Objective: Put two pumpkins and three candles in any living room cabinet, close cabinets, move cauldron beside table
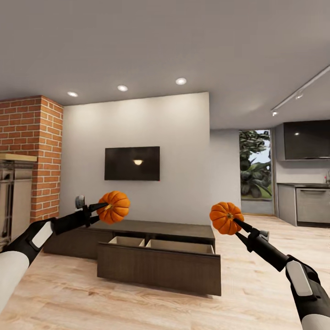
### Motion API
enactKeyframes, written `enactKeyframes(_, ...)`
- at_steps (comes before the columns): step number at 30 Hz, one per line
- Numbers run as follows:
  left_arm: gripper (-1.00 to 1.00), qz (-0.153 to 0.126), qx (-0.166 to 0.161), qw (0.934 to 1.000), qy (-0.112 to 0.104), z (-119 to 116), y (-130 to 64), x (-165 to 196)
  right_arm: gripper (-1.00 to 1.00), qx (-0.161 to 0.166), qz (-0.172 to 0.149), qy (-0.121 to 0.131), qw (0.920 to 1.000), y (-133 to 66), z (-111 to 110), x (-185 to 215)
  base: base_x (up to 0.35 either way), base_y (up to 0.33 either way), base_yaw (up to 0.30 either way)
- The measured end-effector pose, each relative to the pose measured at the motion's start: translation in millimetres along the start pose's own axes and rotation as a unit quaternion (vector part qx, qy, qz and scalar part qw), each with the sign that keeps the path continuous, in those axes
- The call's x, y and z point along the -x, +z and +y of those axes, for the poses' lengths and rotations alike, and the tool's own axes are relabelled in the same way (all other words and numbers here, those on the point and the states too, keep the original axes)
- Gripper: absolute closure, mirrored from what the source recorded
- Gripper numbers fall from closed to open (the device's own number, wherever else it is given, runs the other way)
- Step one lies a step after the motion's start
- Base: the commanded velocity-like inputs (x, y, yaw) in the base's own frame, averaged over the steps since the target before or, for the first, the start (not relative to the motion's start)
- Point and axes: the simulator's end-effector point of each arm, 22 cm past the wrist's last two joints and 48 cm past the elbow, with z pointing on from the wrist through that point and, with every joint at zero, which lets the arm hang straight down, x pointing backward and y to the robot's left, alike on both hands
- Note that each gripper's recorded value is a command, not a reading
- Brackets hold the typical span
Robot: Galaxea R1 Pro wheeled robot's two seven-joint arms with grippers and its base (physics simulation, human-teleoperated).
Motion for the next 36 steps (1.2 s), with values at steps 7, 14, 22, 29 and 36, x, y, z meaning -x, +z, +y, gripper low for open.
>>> enactKeyframes(7,1.0,0.002,0.002,1.0,-0.003,-3.5,6.8,10.7,1.0,-0.003,-0.01,0.005,0.9999,4.8,4.6,14.2,0.0,0.0,-0.004)
enactKeyframes(14,1.0,0.005,0.005,1.0,-0.007,-5.1,14.1,20.1,1.0,-0.009,-0.013,0.01,0.9998,11.3,7.8,24.4,0.0,0.0,0.0)
enactKeyframes(22,1.0,0.007,0.009,0.9999,-0.012,-6.8,21.3,31.5,1.0,-0.03,-0.011,0.015,0.9994,21.1,5.5,31.5,0.0,0.0,0.0)
enactKeyframes(29,1.0,0.01,0.012,0.9997,-0.016,-8.0,27.6,40.8,1.0,-0.037,-0.01,0.019,0.9991,29.1,8.6,37.9,0.0,0.0,0.0)
enactKeyframes(36,1.0,0.012,0.016,0.9996,-0.02,-9.4,33.8,50.1,1.0,-0.051,-0.004,0.032,0.9982,36.0,1.9,38.3,0.0,0.0,0.0)
